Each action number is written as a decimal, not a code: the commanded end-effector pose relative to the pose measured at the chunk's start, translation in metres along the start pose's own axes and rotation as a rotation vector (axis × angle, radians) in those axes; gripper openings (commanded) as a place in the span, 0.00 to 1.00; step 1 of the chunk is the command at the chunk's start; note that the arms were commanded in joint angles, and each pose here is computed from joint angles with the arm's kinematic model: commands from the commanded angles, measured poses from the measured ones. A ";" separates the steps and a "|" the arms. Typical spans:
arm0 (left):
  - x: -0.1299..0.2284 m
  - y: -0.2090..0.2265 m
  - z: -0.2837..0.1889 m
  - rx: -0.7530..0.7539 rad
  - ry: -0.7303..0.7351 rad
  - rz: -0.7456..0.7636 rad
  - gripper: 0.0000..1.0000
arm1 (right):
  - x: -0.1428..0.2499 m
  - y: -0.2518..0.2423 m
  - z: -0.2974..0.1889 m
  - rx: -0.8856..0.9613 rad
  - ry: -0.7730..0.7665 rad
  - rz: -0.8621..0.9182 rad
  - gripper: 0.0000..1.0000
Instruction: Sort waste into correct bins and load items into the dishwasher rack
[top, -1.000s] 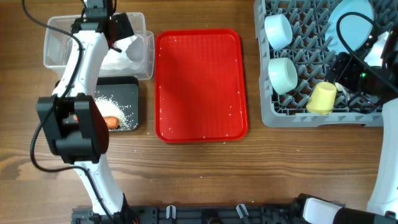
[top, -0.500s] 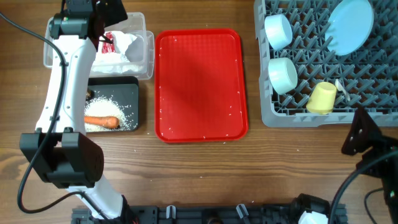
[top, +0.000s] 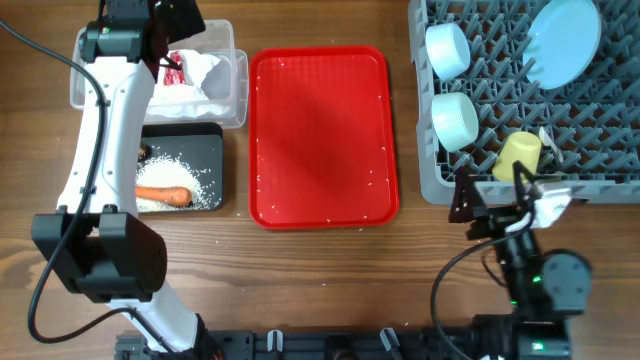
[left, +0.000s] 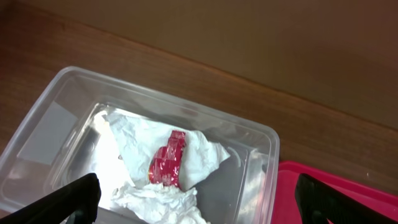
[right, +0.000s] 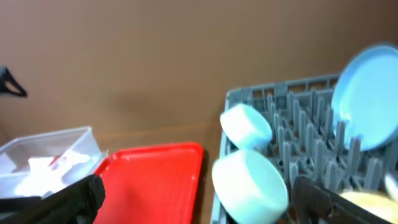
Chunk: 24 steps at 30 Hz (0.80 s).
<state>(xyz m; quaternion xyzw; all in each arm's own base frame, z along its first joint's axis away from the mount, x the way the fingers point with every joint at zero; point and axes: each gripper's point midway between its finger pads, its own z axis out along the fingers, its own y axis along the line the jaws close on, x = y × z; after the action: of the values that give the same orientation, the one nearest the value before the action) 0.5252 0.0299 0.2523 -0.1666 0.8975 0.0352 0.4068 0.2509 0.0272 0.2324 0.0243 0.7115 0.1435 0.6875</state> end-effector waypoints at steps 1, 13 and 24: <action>-0.004 -0.003 -0.002 0.010 -0.010 -0.003 1.00 | 0.029 -0.020 -0.004 0.077 -0.064 0.045 1.00; -0.004 -0.003 -0.002 0.010 -0.010 -0.003 1.00 | 0.053 -0.025 -0.006 0.084 -0.036 0.049 1.00; -0.013 -0.003 -0.026 0.024 -0.042 -0.005 1.00 | 0.053 -0.025 -0.006 0.084 -0.035 0.050 1.00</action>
<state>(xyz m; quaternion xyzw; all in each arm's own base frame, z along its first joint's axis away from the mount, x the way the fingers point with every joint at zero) 0.5250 0.0299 0.2523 -0.1666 0.8977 0.0353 0.4064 0.2470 0.0159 0.1726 0.0642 0.7086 0.1284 0.6909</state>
